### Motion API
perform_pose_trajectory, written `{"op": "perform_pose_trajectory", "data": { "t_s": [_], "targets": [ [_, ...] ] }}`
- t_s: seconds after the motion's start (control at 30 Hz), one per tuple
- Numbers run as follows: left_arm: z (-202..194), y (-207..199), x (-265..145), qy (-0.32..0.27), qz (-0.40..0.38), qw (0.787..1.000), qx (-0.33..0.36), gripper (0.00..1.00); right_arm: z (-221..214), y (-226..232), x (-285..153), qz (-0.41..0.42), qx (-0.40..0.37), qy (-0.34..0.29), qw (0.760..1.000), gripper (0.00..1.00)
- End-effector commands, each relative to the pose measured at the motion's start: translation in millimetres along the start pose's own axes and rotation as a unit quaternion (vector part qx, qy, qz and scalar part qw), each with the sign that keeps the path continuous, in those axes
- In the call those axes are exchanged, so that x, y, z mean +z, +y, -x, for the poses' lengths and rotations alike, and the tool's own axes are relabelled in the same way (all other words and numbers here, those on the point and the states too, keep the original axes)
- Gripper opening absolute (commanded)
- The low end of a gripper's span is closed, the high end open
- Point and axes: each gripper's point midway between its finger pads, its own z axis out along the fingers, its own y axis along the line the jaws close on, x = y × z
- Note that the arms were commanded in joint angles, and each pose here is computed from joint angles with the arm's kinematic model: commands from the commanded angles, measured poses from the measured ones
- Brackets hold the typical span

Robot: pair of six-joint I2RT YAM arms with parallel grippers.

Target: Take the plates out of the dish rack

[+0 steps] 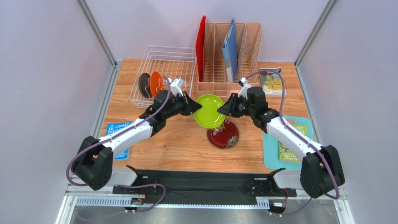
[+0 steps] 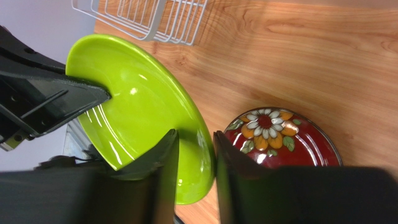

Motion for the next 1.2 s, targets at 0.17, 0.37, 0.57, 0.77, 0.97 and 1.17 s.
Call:
{"op": "perform_pose_trajectory", "data": {
  "t_s": [0.17,0.37,0.57,0.77,0.97,1.17],
  "targets": [
    [9.9,-22.2,1.0,-0.024,-0.044,0.999,0.011,0.06,-3.7,17.5,-3.7,0.054,-0.015,-0.009,0.998,0.0],
    [6.8,-8.4,0.0,-0.024,-0.013,0.999,0.028,0.9,-3.2,-11.9,-21.5,-0.032,-0.011,-0.034,0.999,0.0],
    [21.5,27.6,-17.3,-0.046,0.098,0.989,0.1,1.0,-10.7,-47.7,-46.2,-0.118,-0.001,-0.041,0.992,0.0],
    [65.5,79.6,-54.6,-0.086,0.287,0.933,0.199,0.99,-31.9,-71.8,-53.3,-0.165,0.008,-0.018,0.986,0.0],
    [99.7,113.7,-77.7,-0.104,0.397,0.881,0.236,1.0,-48.4,-84.9,-49.3,-0.183,0.023,0.008,0.983,0.0],
    [110.2,142.2,-81.2,-0.104,0.412,0.882,0.203,1.0,-58.0,-88.0,-37.8,-0.172,0.027,0.03,0.984,0.0]
  ]
}}
